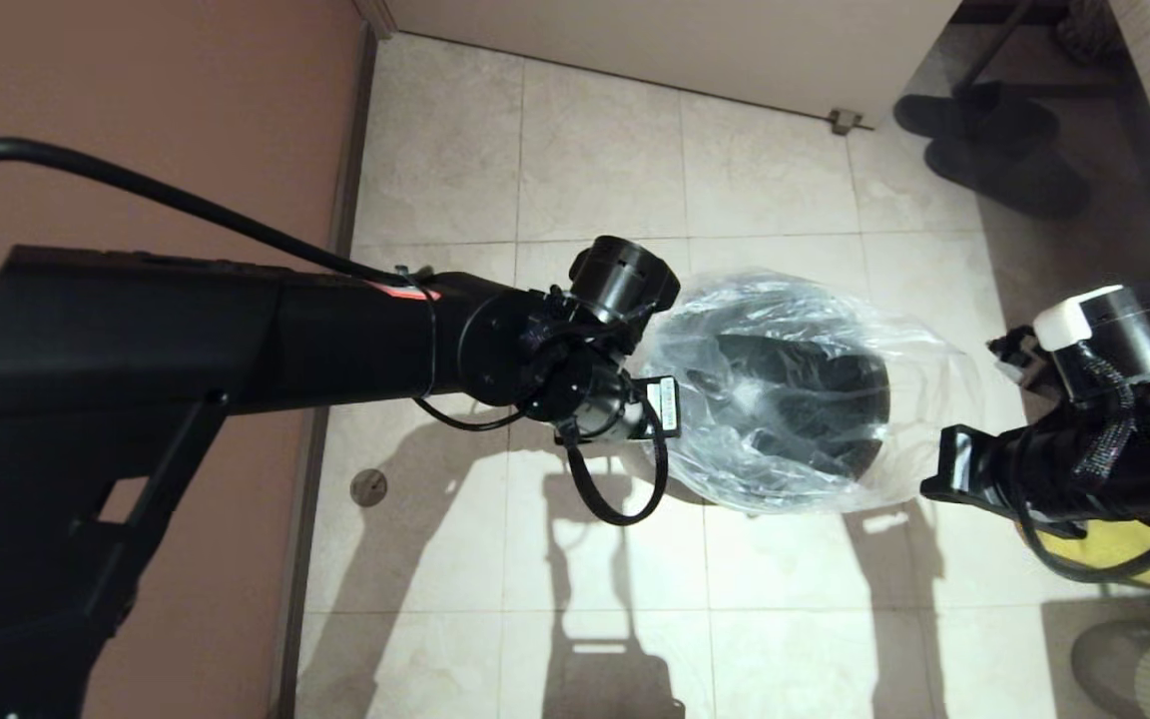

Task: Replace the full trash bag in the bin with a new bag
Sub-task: Put the new garbage bag on the trash can

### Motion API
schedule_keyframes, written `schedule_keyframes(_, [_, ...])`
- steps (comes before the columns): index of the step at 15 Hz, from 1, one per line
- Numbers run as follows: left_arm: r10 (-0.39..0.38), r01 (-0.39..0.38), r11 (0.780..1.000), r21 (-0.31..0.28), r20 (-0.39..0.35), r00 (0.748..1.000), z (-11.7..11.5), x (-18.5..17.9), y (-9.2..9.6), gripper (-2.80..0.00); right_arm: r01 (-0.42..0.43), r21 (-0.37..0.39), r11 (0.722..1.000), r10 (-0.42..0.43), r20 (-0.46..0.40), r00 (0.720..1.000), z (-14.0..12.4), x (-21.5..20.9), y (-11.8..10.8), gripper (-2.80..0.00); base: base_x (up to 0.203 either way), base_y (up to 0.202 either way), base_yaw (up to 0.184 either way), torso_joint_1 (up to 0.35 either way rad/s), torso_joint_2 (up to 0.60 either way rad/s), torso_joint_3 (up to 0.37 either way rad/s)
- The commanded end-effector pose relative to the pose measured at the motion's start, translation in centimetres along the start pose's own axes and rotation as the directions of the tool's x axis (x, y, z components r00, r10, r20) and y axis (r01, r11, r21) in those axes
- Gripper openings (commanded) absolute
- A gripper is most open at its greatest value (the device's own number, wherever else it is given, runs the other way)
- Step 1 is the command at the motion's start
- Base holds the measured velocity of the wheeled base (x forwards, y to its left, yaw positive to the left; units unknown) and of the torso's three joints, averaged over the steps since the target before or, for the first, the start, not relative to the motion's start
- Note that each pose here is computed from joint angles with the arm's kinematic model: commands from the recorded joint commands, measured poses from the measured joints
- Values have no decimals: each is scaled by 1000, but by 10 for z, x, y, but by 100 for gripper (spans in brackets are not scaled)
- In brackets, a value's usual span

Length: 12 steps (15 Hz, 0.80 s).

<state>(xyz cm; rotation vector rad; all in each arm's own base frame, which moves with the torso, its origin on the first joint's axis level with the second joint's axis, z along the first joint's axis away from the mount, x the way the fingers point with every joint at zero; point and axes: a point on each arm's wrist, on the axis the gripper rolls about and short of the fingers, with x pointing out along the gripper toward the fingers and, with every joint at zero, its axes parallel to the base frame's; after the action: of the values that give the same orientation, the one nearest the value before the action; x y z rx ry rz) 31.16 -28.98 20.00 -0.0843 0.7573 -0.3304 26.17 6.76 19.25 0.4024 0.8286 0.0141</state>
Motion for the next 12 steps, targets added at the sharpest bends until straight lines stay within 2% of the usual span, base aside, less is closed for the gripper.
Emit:
schedule_keyframes(1, [3, -3, 1000, 3, -7, 1000, -2, 0, -1, -280, 29, -3, 1000, -29, -46, 999, -2, 29, -1, -280, 0, 0, 0, 0, 0, 0])
schedule_keyframes(4, [7, -7, 1000, 5, -9, 1000, -3, 0, 0, -280, 1, -21, 1000, -1, 3, 1000, 5, 50, 3, -280, 0, 0, 0, 0, 0, 0])
schedule_keyframes(7, [2, -2, 1000, 4, 3, 1000, -1, -8, -1, -280, 1, -35, 999, -1, 4, 1000, 8, 57, 4, -280, 0, 0, 0, 0, 0, 0])
schedule_keyframes(10, [-2, 2, 1000, -8, 39, 999, 5, -25, 0, -280, -29, -13, 1000, 30, 63, 998, 15, 27, 5, -280, 0, 0, 0, 0, 0, 0])
schedule_keyframes(12, [-9, 9, 1000, -10, 30, 1000, -2, -43, 2, -280, -13, 24, 1000, 12, 41, 999, 10, 2, 0, -280, 0, 0, 0, 0, 0, 0])
